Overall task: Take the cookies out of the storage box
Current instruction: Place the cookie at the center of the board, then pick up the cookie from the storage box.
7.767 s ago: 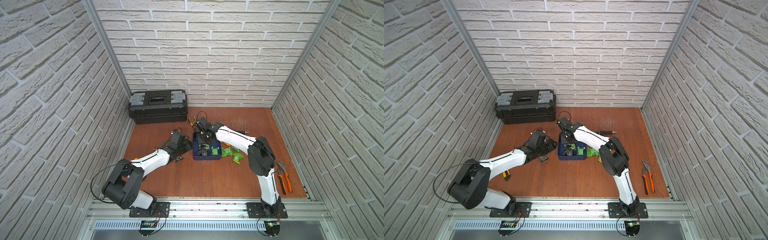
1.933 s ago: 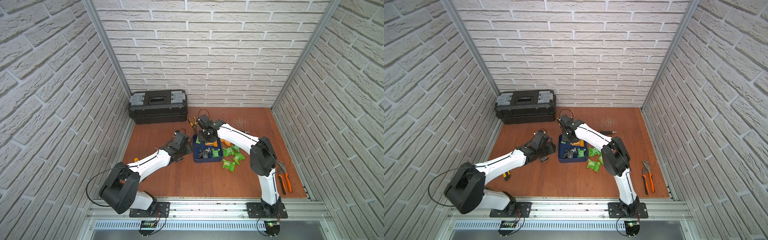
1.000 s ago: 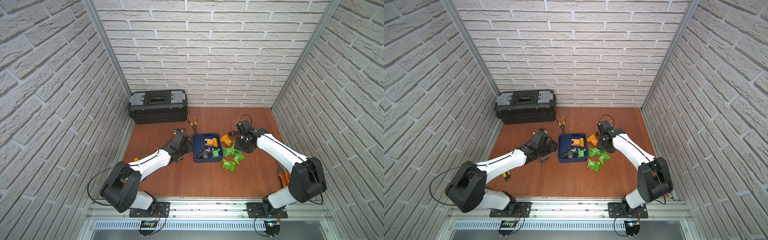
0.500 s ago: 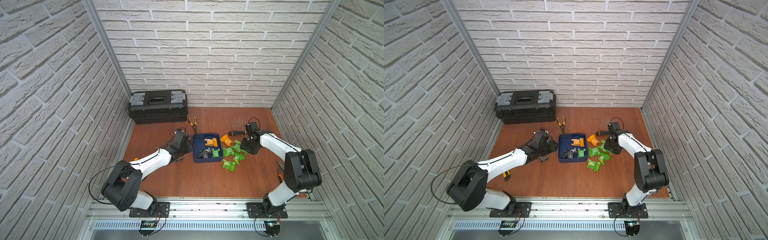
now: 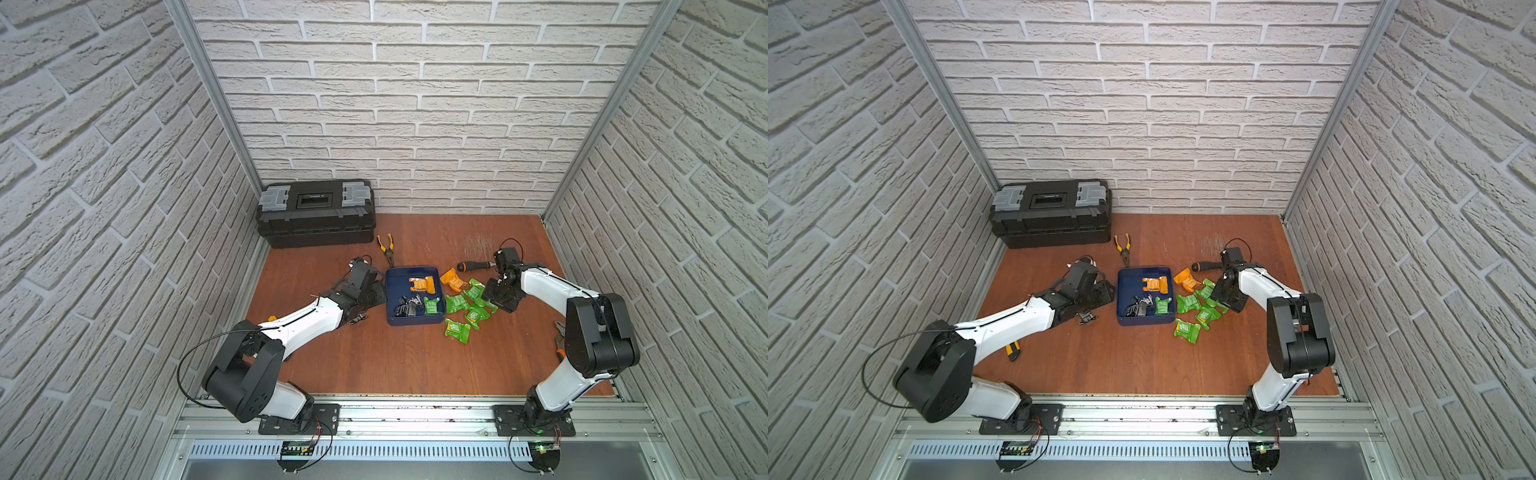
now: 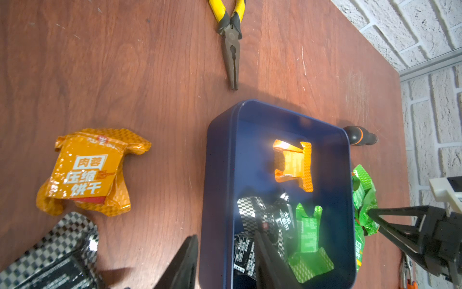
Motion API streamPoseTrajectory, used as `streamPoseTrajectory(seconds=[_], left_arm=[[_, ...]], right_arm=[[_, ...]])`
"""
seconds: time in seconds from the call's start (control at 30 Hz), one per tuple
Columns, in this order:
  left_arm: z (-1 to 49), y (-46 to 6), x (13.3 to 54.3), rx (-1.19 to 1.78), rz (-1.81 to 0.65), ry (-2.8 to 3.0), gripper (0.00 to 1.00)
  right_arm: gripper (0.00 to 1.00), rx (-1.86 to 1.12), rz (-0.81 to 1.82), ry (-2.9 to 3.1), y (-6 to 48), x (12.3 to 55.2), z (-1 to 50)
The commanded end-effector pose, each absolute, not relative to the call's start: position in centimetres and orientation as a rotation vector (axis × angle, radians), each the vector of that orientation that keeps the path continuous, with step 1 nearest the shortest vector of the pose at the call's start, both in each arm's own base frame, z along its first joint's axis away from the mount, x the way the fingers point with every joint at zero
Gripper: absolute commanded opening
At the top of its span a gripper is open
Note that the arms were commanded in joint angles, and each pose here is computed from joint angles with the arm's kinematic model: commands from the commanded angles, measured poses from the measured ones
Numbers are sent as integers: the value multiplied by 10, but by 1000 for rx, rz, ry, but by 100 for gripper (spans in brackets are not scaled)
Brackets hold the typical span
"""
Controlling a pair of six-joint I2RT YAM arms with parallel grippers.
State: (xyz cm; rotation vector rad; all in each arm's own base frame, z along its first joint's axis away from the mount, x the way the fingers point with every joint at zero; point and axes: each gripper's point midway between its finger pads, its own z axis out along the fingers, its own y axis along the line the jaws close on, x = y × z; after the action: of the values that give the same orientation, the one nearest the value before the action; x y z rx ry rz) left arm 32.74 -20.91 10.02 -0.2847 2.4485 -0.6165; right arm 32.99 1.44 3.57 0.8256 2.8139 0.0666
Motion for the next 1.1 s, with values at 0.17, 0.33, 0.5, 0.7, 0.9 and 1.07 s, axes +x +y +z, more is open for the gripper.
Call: streamPoseTrajectory(seconds=[0.17,0.33,0.5,0.7,0.9,1.07], left_arm=[[111,-212,335,-283,-659,2397,43],[109,-213,335,-287,-660,2401,44],[109,-212,335,-290,-658,2402,45],[107,-214,335,-286,-662,2412,45],[100,-216,334,-283,-648,2449,46],[97,-215,335,-286,-641,2456,47]], right_arm=[[66,738,116,2724,19,328,80],[65,537,145,2709,52,325,107],[63,219,137,2710,110,324,131],[62,-33,155,2741,170,325,133],[62,-143,174,2767,218,337,119],[62,-127,132,2777,236,358,99]])
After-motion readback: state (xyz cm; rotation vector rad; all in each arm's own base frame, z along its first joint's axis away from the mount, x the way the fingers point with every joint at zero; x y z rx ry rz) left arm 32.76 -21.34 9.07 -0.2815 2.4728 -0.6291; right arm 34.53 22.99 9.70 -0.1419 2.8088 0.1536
